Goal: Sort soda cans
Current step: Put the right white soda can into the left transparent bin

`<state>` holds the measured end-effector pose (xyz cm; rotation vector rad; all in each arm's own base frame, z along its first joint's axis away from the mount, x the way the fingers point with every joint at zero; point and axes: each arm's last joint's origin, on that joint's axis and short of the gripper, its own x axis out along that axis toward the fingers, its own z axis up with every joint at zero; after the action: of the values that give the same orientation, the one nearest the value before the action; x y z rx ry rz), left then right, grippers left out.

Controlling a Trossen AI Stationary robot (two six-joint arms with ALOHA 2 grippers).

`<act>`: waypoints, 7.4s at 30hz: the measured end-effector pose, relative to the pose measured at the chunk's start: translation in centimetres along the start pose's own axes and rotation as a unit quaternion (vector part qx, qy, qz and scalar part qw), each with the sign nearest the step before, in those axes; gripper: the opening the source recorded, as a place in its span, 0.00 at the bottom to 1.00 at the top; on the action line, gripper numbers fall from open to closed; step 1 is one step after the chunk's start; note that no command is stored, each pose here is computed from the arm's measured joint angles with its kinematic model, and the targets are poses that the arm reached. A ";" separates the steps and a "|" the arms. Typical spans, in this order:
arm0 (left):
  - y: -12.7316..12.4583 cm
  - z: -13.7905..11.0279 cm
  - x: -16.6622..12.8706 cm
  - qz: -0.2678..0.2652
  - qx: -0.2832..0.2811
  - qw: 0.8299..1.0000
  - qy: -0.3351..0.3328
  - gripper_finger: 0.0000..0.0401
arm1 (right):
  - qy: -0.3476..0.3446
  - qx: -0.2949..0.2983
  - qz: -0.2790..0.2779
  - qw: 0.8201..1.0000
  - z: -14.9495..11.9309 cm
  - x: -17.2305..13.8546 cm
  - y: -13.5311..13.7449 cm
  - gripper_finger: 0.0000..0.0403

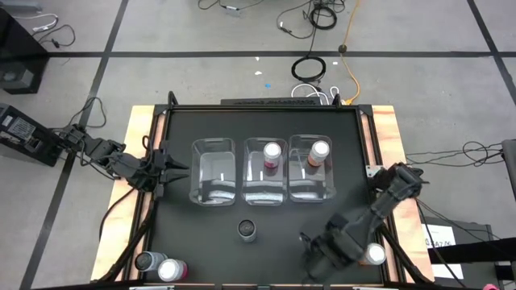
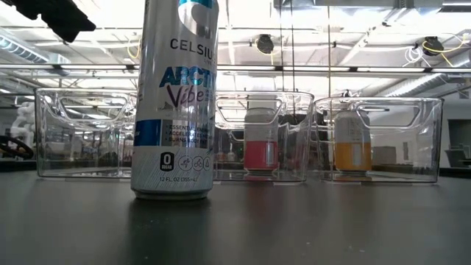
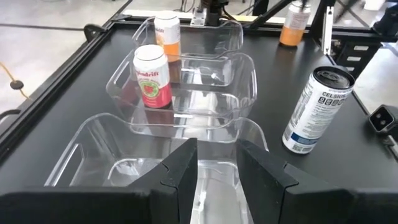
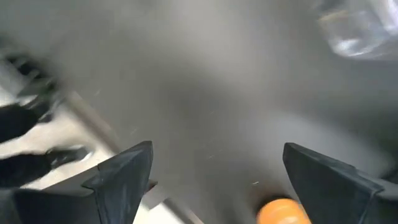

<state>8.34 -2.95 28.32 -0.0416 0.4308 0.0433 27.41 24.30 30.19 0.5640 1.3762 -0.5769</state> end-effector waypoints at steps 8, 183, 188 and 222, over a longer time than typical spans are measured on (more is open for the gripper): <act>0.0 0.0 0.0 0.007 -0.031 1.000 -0.001 0.30 | 0.004 -0.004 -0.028 1.000 -3.5 -0.4 -0.5 0.87; -16.1 4.3 21.1 -0.015 -0.088 0.979 0.185 0.98 | -0.194 -0.043 0.207 0.958 -3.6 6.1 -12.2 0.78; -16.2 4.0 21.4 -0.012 -0.086 0.979 0.187 0.98 | -0.194 -0.043 0.207 0.958 -3.6 6.1 -12.2 0.78; -16.1 3.5 22.9 0.003 -0.089 0.980 0.180 0.69 | -0.194 -0.040 0.204 0.959 -3.6 6.1 -12.3 0.78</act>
<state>31.40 -18.11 22.47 -0.2274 0.7893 0.0810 17.12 17.36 23.32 0.6115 0.8727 -0.2731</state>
